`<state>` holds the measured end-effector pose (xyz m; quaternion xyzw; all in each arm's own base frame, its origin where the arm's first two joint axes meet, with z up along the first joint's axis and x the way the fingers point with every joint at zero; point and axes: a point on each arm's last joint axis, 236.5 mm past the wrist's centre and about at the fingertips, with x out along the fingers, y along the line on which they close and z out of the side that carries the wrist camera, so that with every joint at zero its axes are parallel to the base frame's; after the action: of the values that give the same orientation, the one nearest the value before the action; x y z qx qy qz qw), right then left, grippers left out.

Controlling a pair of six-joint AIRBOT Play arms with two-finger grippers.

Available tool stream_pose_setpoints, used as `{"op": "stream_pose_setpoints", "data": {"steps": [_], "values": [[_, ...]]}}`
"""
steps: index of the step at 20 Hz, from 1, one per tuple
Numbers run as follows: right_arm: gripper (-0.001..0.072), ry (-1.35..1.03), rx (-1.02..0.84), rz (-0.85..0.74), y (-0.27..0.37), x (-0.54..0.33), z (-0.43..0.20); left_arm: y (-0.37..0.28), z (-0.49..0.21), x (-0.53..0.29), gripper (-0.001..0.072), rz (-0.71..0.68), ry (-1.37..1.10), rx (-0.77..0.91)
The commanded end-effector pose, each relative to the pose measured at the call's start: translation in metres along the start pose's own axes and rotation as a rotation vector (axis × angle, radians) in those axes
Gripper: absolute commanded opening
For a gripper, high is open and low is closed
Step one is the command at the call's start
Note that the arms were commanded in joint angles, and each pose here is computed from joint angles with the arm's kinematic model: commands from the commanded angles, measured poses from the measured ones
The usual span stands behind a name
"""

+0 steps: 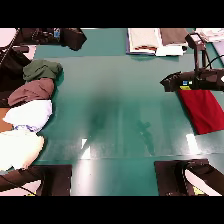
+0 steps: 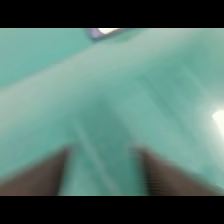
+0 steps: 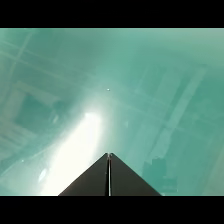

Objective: Fold the shirts.

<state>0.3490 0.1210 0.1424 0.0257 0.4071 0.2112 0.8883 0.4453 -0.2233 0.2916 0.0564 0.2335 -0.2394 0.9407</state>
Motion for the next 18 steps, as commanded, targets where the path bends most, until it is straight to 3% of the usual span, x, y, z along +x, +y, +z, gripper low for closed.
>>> {"op": "stream_pose_setpoints", "data": {"steps": [1, 5, 9, 13, 18], "values": [[0.0018, 0.001, 0.0, 0.001, 0.0, 0.0, 0.0, 0.082, -0.01, 0.011, 0.0615, 0.238, 0.022, 0.009], [0.0018, -0.008, 0.0, -0.002, 0.0, 0.0, 0.002, 0.192, -0.082, 0.05, 0.0615, 0.397, 0.185, -0.128], [0.0018, -0.009, 0.0, -0.002, 0.0, 0.0, 0.002, 0.266, -0.172, 0.096, 0.0615, 0.468, 0.344, -0.232], [0.0018, -0.007, 0.0, -0.001, 0.0, 0.0, 0.002, 0.306, -0.237, 0.137, 0.0615, 0.497, 0.404, -0.282], [0.0018, -0.008, 0.0, -0.001, 0.0, 0.0, 0.002, 0.315, -0.267, 0.163, 0.0614, 0.492, 0.414, -0.285]]}}
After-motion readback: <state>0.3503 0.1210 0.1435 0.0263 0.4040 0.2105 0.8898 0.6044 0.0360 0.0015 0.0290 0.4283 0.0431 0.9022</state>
